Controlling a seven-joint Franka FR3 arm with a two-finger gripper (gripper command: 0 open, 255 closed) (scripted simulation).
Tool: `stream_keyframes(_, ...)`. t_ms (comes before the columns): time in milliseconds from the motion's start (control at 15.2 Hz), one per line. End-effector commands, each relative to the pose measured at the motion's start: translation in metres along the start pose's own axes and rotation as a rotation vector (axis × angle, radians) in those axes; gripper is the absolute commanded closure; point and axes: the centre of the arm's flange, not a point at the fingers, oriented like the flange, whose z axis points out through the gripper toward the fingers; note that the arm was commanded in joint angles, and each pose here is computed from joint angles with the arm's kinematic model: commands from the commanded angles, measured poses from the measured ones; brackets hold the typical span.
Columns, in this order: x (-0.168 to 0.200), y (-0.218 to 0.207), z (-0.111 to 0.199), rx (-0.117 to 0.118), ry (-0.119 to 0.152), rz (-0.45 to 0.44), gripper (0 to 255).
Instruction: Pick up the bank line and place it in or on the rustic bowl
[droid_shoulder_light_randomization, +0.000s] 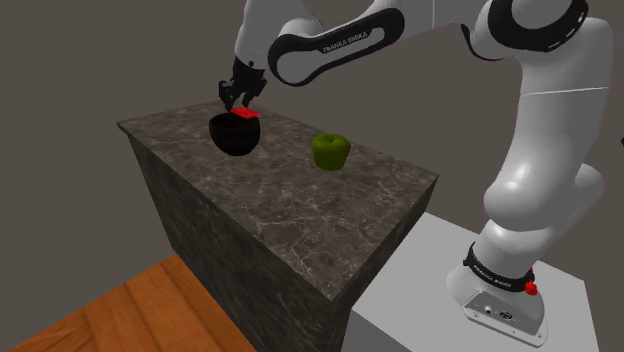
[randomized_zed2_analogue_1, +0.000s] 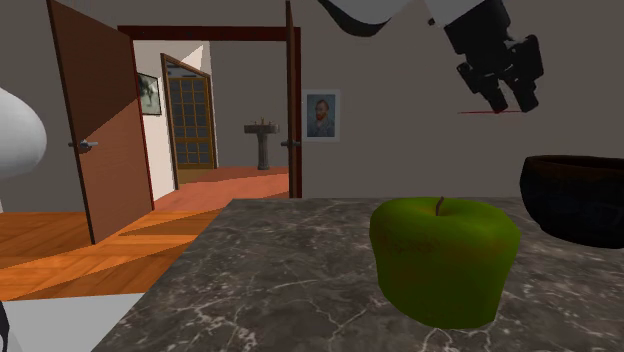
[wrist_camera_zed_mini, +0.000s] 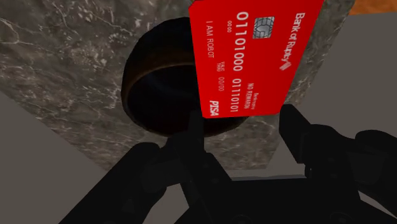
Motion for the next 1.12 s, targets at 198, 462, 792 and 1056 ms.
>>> stream_keyframes(198, 0.054, 0.024, 0.034, -0.003, 0.000, -0.001, 255)
stream_keyframes(462, 0.096, 0.041, 0.061, -0.003, 0.000, -0.001, 255)
stream_keyframes(792, 0.110, 0.050, 0.088, -0.003, 0.000, -0.001, 255)
stream_keyframes(1056, 0.099, 0.050, 0.106, -0.003, 0.000, -0.001, 255)
